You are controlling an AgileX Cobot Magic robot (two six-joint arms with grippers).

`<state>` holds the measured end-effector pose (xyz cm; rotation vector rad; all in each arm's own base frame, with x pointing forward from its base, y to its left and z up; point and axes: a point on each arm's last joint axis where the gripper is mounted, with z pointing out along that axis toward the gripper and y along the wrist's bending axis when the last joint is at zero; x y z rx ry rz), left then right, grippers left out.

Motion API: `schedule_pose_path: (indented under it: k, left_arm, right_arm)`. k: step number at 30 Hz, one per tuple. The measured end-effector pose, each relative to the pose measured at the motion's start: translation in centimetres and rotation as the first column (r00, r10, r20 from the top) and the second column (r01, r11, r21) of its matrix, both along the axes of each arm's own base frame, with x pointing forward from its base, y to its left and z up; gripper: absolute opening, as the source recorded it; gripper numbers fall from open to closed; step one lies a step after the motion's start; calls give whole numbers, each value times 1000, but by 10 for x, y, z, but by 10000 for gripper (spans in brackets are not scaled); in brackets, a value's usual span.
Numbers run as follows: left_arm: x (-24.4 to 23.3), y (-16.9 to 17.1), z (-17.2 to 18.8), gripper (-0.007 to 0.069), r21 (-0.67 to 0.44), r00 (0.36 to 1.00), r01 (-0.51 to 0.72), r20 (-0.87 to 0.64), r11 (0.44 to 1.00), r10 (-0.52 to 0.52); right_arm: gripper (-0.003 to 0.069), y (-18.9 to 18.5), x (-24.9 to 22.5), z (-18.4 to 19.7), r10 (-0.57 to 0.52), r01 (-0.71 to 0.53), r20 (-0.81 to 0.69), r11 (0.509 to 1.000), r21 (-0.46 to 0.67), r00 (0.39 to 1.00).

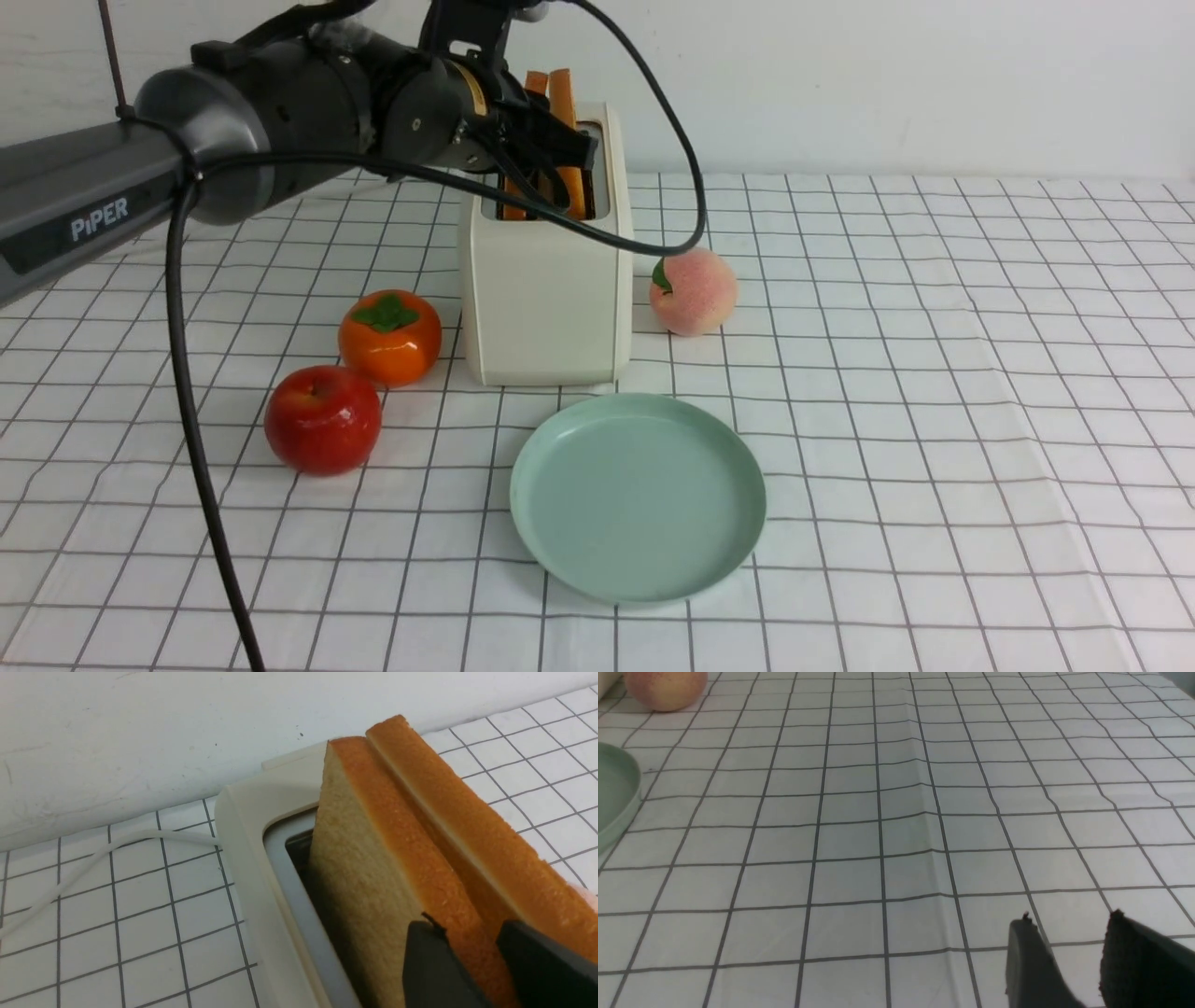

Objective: Take toasted bread from bread machine on white checkered table place on plate.
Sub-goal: 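Reach for a toast slice standing in the toaster with the left gripper, then place the slice of bread on the plate with the left gripper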

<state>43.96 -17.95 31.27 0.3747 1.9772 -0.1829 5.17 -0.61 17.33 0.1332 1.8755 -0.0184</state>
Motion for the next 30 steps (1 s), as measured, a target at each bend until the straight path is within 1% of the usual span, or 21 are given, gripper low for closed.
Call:
schedule_pose_path:
  k: [2, 4, 9, 13, 16, 17, 18, 21, 22, 24, 25, 26, 27, 28, 29, 30]
  left_arm:
    - [0, 0, 0, 110, -1, 1000, 1, 2, 1000, -1]
    - [0, 0, 0, 85, -2, 1000, 1, 3, 1000, -1]
    - [0, 0, 0, 85, -3, 1000, 1, 5, 1000, -1]
    - [-4, 2, 12, 85, -12, 1000, -1, 24, 1000, 1]
    - [-12, 7, 31, 85, -29, 998, -3, 63, 1000, 5]
    - [-17, 10, 43, 85, -41, 996, -2, 91, 999, 6]
    - [-18, 10, 45, 85, -40, 996, -3, 91, 999, 6]
    - [-37, 18, 84, 85, -80, 983, 7, 186, 997, 8]
    - [-38, 18, 86, 85, -84, 981, 9, 195, 996, 8]
    - [-56, 26, 114, 85, -109, 967, 16, 256, 994, 13]
    - [-59, 27, 119, 85, -114, 964, 17, 267, 993, 14]
    - [-75, 34, 140, 85, -134, 952, 20, 305, 991, 22]
    - [-86, 38, 152, 85, -152, 948, 21, 317, 988, 29]
    - [-88, 39, 154, 85, -155, 949, 68, 315, 986, -16]
    - [-101, 44, 166, 85, -186, 950, 18, 308, 982, 40]
    - [-108, 47, 171, 85, -202, 954, 17, 297, 979, 45]
  right_arm:
    - [240, 0, 0, 0, 0, 0, 0, 1000, 0, 1000]
    - [240, 0, 0, 0, 0, 0, 0, 1000, 0, 1000]
    - [240, 0, 0, 0, 0, 0, 0, 1000, 0, 1000]
    - [240, 0, 0, 0, 0, 0, 0, 1000, 0, 1000]
    - [240, 0, 0, 0, 0, 0, 0, 1000, 0, 1000]
    - [240, 0, 0, 0, 0, 0, 0, 1000, 0, 1000]
    - [240, 0, 0, 0, 0, 0, 0, 1000, 0, 1000]
    - [240, 0, 0, 0, 0, 0, 0, 1000, 0, 1000]
    - [240, 0, 0, 0, 0, 0, 0, 1000, 0, 1000]
    - [240, 0, 0, 0, 0, 0, 0, 1000, 0, 1000]
    - [240, 0, 0, 0, 0, 0, 0, 1000, 0, 1000]
    - [240, 0, 0, 0, 0, 0, 0, 1000, 0, 1000]
    - [240, 0, 0, 0, 0, 0, 0, 1000, 0, 1000]
    - [240, 0, 0, 0, 0, 0, 0, 1000, 0, 1000]
    - [240, 0, 0, 0, 0, 0, 0, 1000, 0, 1000]
    - [240, 0, 0, 0, 0, 0, 0, 1000, 0, 1000]
